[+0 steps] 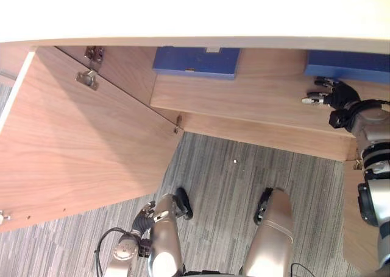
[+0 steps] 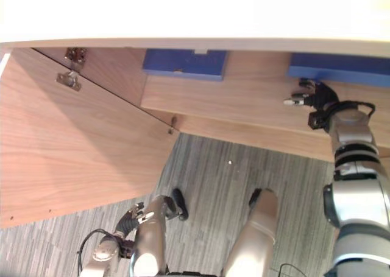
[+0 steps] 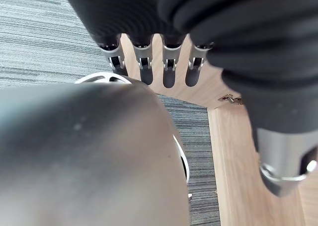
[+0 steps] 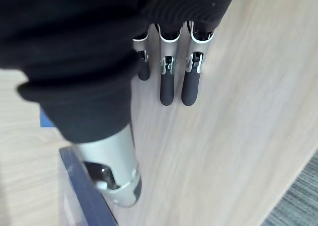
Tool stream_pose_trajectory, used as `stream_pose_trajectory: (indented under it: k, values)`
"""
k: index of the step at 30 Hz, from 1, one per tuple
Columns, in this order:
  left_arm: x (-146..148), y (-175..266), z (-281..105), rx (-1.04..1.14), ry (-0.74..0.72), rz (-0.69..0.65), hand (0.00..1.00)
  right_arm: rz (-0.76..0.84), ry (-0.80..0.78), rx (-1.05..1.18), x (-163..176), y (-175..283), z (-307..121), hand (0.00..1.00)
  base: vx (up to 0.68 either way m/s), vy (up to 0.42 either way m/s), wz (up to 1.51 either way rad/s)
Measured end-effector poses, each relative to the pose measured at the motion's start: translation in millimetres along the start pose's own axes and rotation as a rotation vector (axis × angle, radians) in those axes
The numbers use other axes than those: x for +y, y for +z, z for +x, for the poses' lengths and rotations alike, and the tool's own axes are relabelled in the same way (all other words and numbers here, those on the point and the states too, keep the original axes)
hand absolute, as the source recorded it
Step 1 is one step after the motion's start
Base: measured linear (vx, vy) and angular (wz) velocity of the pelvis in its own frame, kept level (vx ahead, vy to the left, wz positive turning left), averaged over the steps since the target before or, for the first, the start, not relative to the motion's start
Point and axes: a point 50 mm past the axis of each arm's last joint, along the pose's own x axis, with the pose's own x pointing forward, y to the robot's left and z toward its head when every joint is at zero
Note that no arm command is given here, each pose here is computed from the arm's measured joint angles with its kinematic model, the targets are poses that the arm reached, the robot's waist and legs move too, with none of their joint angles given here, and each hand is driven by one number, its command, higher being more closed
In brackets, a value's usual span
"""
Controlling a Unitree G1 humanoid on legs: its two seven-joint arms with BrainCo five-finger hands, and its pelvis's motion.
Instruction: Walk over to the cabinet, pick up the folder, carry it to the office cabinet, place the folder inside the office cabinet, then close the office cabinet door
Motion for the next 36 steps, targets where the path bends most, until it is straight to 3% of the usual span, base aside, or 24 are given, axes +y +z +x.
stream_pose_trajectory:
  k: [6,12,18,23,26,30,34,36]
  values:
    - [2.1,-7.4,-4.4,0.031,0.009,-0.006,0.0,-0.242,0.078,0.072,19.3,-19.6,0.6,0.0,0.07,0.06,-0.02]
    - [2.1,-15.6,-9.9,0.074,0.021,-0.023,0.0,-0.491,0.131,0.115,65.5,-51.0,2.2,0.0,0.06,0.056,0.0]
    - [-17.9,10.3,-11.9,-0.041,-0.055,-0.039,0.0,-0.624,0.153,0.206,91.8,-89.5,-5.1,0.0,0.04,0.075,0.1]
    - [-28.5,23.5,-7.5,-0.086,-0.119,-0.018,0.0,-0.6,0.222,0.29,115.8,-127.7,-18.8,0.0,0.05,0.079,0.01]
    - [-28.9,24.9,-4.8,-0.084,-0.126,0.005,0.0,-0.538,0.303,0.434,131.7,-165.3,-36.4,0.0,0.07,0.061,-0.07]
    - [-16.6,-4.2,2.9,0.06,-0.085,0.023,0.0,-0.271,0.418,0.632,180.5,-233.8,-90.1,0.0,0.08,0.031,-0.41]
    - [-3.5,-29.6,-0.3,0.16,0.013,0.013,0.0,0.038,0.317,0.608,212.3,-244.9,-114.8,0.0,0.03,0.043,-1.08]
    - [-6.3,-41.9,-1.0,0.204,0.063,-0.005,0.0,0.225,0.182,0.566,216.5,-242.2,-118.6,0.0,-0.04,0.199,-1.64]
